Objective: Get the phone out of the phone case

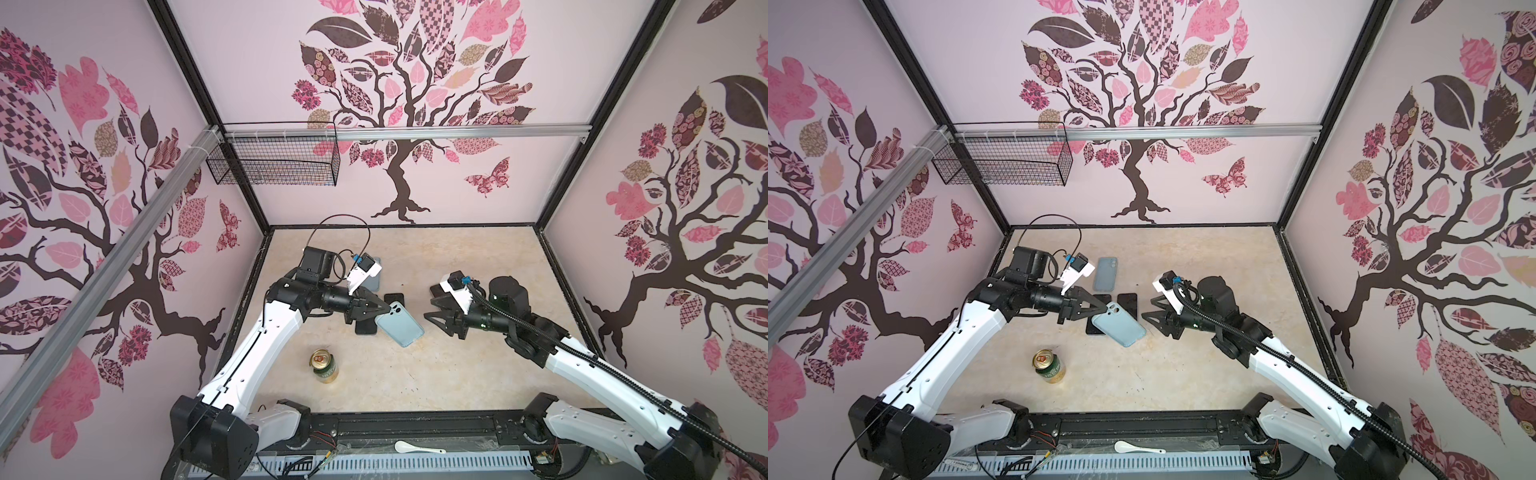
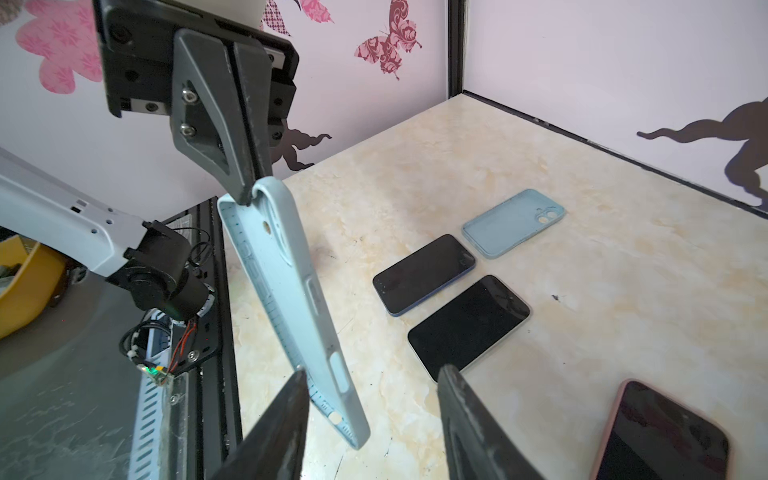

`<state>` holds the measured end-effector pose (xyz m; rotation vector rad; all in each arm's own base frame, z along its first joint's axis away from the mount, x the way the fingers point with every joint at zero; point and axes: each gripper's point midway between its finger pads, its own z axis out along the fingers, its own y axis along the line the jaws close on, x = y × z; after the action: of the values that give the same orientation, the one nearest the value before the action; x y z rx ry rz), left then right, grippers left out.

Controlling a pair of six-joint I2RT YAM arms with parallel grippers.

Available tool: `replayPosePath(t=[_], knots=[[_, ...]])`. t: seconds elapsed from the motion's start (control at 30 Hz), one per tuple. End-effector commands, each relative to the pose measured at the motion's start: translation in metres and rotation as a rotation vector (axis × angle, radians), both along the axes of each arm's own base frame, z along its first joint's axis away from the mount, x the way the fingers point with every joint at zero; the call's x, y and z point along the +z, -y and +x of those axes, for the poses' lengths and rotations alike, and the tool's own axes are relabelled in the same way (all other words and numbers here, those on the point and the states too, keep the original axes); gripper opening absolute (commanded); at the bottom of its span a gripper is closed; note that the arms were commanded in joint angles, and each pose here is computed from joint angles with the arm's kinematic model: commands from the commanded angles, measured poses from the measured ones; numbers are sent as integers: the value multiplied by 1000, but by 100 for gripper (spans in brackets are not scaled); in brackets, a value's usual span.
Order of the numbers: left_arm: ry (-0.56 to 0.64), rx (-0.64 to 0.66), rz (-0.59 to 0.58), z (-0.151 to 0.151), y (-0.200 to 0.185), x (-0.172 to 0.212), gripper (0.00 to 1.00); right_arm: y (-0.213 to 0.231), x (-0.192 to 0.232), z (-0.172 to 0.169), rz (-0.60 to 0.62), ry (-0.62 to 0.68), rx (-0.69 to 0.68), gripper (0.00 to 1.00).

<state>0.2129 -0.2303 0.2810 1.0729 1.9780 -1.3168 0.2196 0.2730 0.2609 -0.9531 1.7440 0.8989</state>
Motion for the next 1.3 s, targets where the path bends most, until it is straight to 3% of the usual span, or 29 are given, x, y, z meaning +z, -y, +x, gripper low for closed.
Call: replayPosePath(t=[0.0,0.63,0.97,1.27], knots=[[-2,3,10,3,2,4,0,-9,4,2,-44,73,-11,53],[-30,-8,15,4,9,1,0,-37,-13,3,-128,97,1,46],[-35,-8,19,4,9,0,0,-44,-18,3,-143,92,5,33],[-34,-9,22,4,9,-1,0,-45,-20,4,-138,75,-4,12]])
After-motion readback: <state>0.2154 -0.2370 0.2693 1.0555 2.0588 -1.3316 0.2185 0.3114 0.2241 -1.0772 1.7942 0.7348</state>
